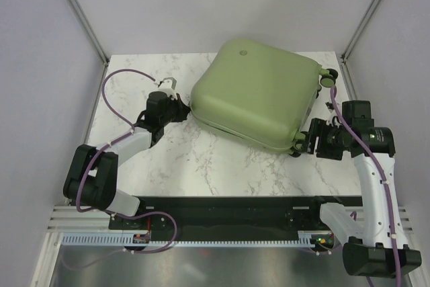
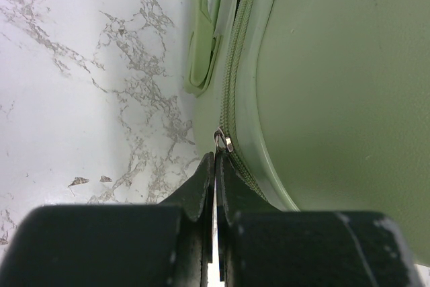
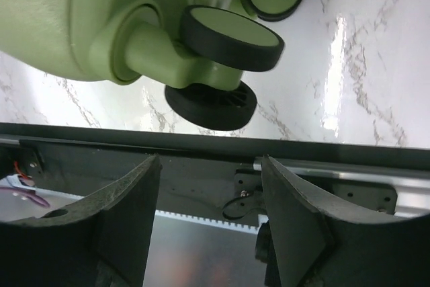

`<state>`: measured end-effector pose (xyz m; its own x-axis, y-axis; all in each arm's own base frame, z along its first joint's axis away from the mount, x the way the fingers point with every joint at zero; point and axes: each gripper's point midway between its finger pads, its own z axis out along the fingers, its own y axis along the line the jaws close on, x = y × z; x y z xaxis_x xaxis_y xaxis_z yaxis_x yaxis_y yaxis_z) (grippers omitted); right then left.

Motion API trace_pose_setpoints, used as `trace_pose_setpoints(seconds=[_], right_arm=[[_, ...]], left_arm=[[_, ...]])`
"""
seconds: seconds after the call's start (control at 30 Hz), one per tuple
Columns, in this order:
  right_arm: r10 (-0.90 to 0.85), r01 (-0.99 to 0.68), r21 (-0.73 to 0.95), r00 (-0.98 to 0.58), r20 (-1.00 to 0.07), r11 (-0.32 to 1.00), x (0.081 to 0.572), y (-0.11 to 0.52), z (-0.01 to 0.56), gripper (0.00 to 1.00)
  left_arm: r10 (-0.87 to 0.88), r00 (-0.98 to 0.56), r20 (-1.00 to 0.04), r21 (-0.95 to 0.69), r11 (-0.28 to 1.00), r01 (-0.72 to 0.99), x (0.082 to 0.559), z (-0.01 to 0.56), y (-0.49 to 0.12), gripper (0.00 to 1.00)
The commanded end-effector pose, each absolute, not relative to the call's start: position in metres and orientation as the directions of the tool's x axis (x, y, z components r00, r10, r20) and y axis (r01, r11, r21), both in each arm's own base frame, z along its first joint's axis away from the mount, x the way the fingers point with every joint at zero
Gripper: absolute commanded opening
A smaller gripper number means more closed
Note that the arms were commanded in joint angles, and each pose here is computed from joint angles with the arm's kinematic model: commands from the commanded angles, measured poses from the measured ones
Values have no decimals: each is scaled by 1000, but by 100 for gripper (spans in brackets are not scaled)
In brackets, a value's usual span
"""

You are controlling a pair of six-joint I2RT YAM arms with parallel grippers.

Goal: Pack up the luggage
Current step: Zip the luggage at the center of the board.

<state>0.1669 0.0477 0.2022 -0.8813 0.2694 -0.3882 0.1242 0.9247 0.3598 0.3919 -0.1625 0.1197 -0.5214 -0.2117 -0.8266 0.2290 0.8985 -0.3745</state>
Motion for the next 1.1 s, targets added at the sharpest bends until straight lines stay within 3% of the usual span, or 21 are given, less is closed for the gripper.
trace_pose_setpoints(seconds=[0.0, 0.27, 0.4, 0.77, 0.93, 0.97, 1.07], right_arm=[[166, 7, 308, -853, -494, 951, 179, 47, 208, 69], [145, -9, 286, -846, -513, 958, 194, 47, 195, 71], [170, -10, 285, -781, -601, 959, 213, 45, 215, 71], [163, 2, 300, -842, -514, 954, 222, 48, 190, 69], [207, 67, 283, -840, -501, 957, 223, 43, 183, 51], [213, 76, 278, -836, -506, 958, 226, 41, 183, 41], [238, 121, 261, -841, -485, 958, 228, 36, 178, 25]], left_arm=[[-195, -528, -826, -349, 914, 208, 396, 111, -156, 2], [-193, -535, -823, -349, 914, 207, 394, 107, -156, 2], [-190, -534, -824, -345, 915, 207, 394, 107, -156, 2], [-208, -527, -824, -358, 911, 202, 398, 108, -157, 2], [-215, -523, -825, -363, 911, 198, 400, 108, -157, 2], [-217, -521, -826, -363, 911, 197, 401, 109, -157, 2], [-218, -520, -826, -360, 914, 187, 403, 107, -156, 2]])
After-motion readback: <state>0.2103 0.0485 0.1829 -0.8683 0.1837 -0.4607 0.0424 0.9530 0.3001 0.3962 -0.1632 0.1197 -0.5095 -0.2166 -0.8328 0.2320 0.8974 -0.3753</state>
